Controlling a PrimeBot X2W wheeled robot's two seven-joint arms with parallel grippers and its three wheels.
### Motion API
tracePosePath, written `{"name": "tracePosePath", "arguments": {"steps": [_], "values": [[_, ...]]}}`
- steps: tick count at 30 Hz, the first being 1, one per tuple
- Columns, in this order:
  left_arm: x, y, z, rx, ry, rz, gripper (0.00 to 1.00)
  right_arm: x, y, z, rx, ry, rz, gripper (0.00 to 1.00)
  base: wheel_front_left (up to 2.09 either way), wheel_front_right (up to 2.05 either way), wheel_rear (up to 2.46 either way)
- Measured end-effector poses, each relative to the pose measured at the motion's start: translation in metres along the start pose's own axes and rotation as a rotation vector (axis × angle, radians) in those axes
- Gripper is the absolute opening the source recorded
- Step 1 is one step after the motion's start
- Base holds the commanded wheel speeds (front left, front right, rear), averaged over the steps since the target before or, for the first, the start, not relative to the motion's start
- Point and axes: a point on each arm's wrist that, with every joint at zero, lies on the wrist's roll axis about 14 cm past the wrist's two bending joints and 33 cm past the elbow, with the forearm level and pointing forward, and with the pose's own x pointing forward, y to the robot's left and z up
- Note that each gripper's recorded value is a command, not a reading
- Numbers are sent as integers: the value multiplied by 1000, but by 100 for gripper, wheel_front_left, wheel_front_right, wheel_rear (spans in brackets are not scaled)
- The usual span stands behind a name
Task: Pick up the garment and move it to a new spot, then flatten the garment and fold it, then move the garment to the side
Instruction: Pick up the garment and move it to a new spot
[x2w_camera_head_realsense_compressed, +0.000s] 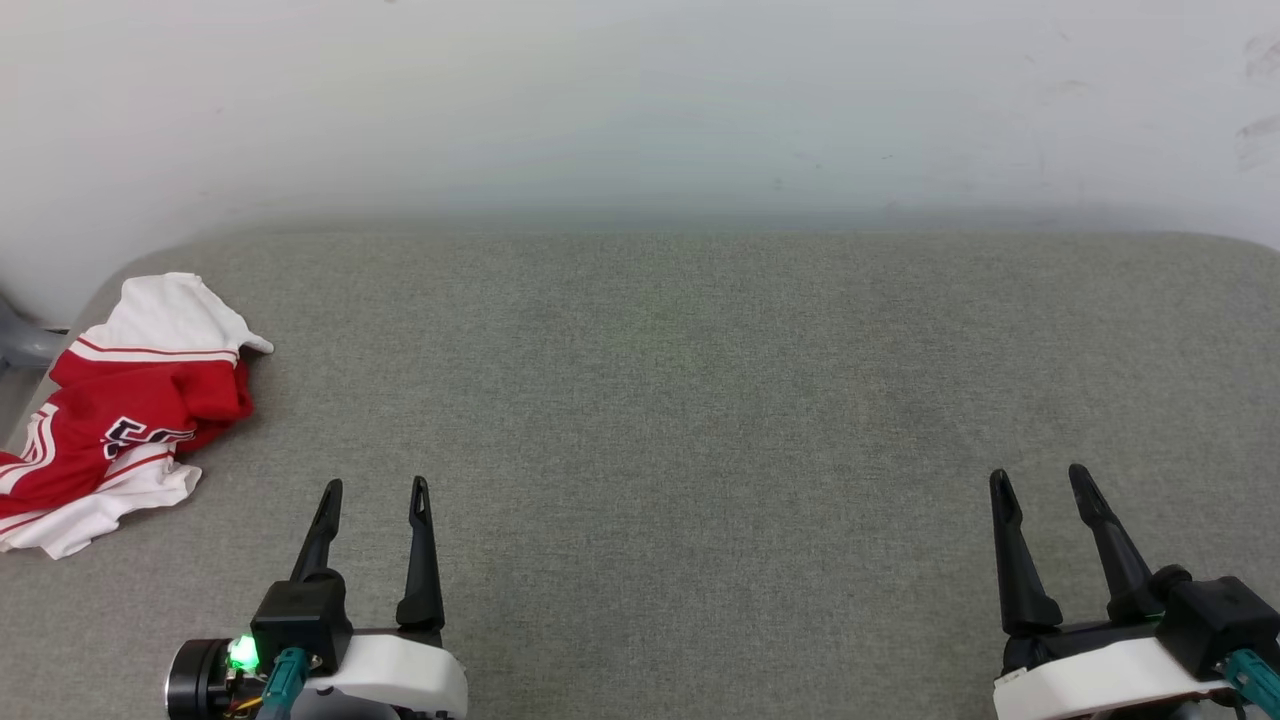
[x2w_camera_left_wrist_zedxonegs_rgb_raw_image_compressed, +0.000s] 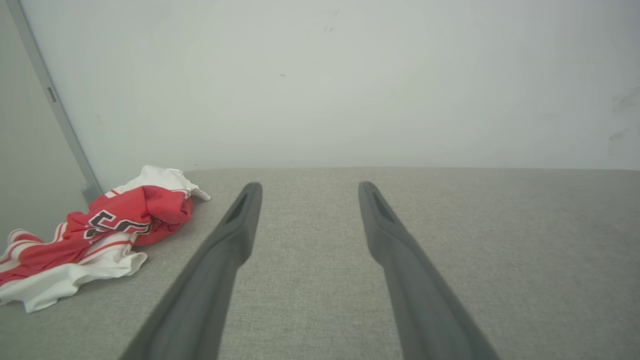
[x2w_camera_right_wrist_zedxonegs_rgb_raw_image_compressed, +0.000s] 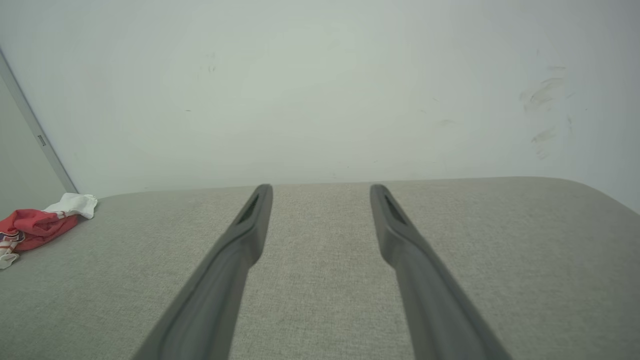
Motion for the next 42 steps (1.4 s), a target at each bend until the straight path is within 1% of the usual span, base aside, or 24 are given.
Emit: {"name": "tracePosePath", "arguments": {"steps": [10, 17, 28, 42], "values": [[-2, 4, -5, 2, 15, 12, 100, 2, 3, -5, 5, 12, 9, 100, 0, 0, 0], [-6, 19, -5, 5, 18, 58, 100, 9, 15, -10, 14, 25, 46, 100, 0, 0, 0], [-21, 54, -5, 23, 27, 166, 100, 25, 46, -24, 28, 56, 142, 100, 0, 0, 0], [-61, 109, -1, 39, 40, 360, 100, 45, 112, -44, 46, 95, 339, 100, 0, 0, 0]]}}
